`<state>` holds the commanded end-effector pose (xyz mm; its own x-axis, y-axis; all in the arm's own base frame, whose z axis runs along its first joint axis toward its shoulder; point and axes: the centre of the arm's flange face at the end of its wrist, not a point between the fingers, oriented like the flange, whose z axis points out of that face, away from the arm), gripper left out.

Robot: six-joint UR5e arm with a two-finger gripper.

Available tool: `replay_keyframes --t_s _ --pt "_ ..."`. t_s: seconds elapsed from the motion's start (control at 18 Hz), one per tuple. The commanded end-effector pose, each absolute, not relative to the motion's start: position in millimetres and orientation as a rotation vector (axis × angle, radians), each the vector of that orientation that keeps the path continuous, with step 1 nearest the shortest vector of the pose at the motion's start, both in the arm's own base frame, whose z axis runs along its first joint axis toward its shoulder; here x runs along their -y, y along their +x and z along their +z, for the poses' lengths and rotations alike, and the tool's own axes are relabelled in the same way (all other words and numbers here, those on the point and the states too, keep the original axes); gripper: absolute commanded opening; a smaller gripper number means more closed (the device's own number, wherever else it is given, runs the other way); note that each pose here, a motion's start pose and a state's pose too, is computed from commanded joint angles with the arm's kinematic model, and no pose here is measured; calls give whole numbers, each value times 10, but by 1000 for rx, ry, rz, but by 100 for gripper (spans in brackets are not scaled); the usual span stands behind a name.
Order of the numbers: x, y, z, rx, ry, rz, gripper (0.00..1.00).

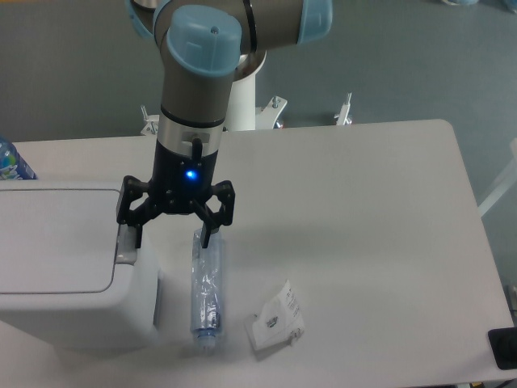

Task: Open the trash can
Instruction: 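Lift the gripper up away from the trash can, lid swinging open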

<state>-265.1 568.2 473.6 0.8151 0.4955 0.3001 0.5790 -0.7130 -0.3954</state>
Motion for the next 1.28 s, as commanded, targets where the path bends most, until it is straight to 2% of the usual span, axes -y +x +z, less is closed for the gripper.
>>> replay_keyframes --t_s 0.44,0.61,0.72,0.83,0.94,1.11,1.28 --pt "-5698 -2666 4714 799 -2522 -236 100" --pt "-5710 -2689 4891 765 -2497 -209 100" --pt "-5726 -2741 5156 659 -2459 -140 100" --pt "-5671 -2838 5289 485 -2479 -53 100" --pt "-5541 -3034 5376 440 -2476 13 100" --pt "-5108 -3408 5669 434 -2467 202 100" --pt "-4824 -3671 5655 331 -2555 370 100"
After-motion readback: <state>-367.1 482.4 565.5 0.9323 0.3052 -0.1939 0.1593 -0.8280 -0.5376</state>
